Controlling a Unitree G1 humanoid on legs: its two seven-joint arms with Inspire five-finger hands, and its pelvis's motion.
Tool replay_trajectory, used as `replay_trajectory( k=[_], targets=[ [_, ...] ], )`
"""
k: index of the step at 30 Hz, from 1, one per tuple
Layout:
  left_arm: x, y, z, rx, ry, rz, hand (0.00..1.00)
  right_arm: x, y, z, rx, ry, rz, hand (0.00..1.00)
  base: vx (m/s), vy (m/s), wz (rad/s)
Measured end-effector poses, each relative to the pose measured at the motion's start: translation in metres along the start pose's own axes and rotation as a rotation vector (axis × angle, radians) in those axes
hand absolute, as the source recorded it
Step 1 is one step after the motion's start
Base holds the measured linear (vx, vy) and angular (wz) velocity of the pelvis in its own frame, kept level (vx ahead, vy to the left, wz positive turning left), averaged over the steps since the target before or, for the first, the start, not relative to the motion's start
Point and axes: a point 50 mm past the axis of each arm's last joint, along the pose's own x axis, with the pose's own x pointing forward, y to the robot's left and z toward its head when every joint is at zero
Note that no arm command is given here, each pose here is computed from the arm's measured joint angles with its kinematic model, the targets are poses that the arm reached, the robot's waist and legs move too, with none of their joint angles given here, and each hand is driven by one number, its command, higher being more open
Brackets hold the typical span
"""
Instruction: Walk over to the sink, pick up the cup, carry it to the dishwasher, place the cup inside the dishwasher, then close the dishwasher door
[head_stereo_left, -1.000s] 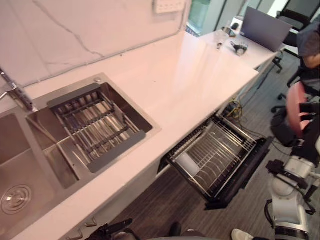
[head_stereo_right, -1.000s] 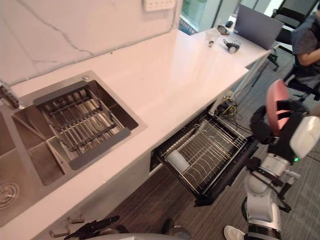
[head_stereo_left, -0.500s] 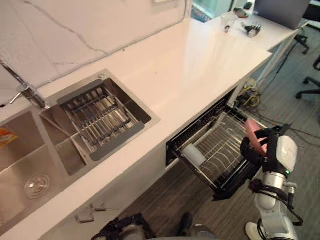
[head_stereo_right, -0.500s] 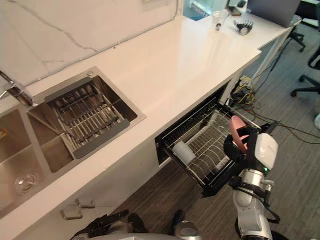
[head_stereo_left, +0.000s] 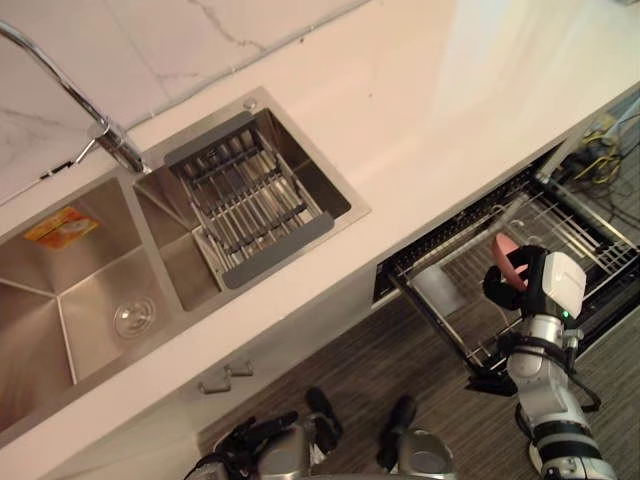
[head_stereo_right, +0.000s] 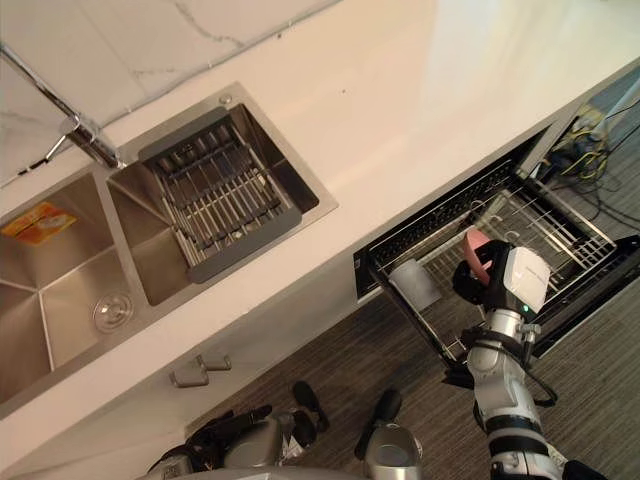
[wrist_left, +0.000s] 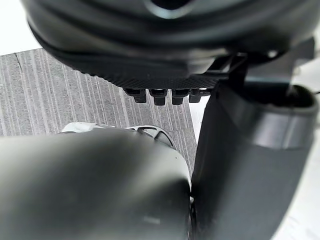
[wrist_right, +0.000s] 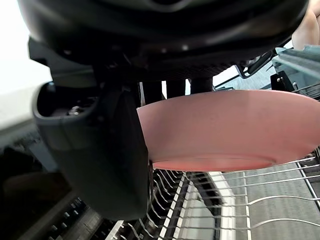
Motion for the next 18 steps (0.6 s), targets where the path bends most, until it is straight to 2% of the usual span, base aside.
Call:
replay_trajectory(
  k=[4, 5, 13, 18],
  targets=[
    [0.002, -0.008, 0.009, -0.048, -0.036, -0.039, 1.00, 0.023, -0.013, -0.004, -0.031, 0.069, -0.081, 0.00, -0.04, 0.058, 0.13],
    [0.002, -0.009, 0.009, -0.058, -0.038, -0.044, 1.00, 0.025, -0.015, -0.005, -0.026, 0.088, -0.086, 1.00, -0.03, 0.039, 0.04],
    [0.004, -0.018, 0.011, -0.085, -0.057, -0.068, 1.00, 0.020, -0.002, -0.018, 0.000, 0.232, -0.049, 1.00, 0.02, 0.012, 0.01],
    [0.004, -0.019, 0.013, -0.102, -0.062, -0.073, 1.00, 0.016, 0.008, -0.011, 0.093, 0.267, -0.026, 1.00, 0.00, 0.023, 0.01]
  ],
)
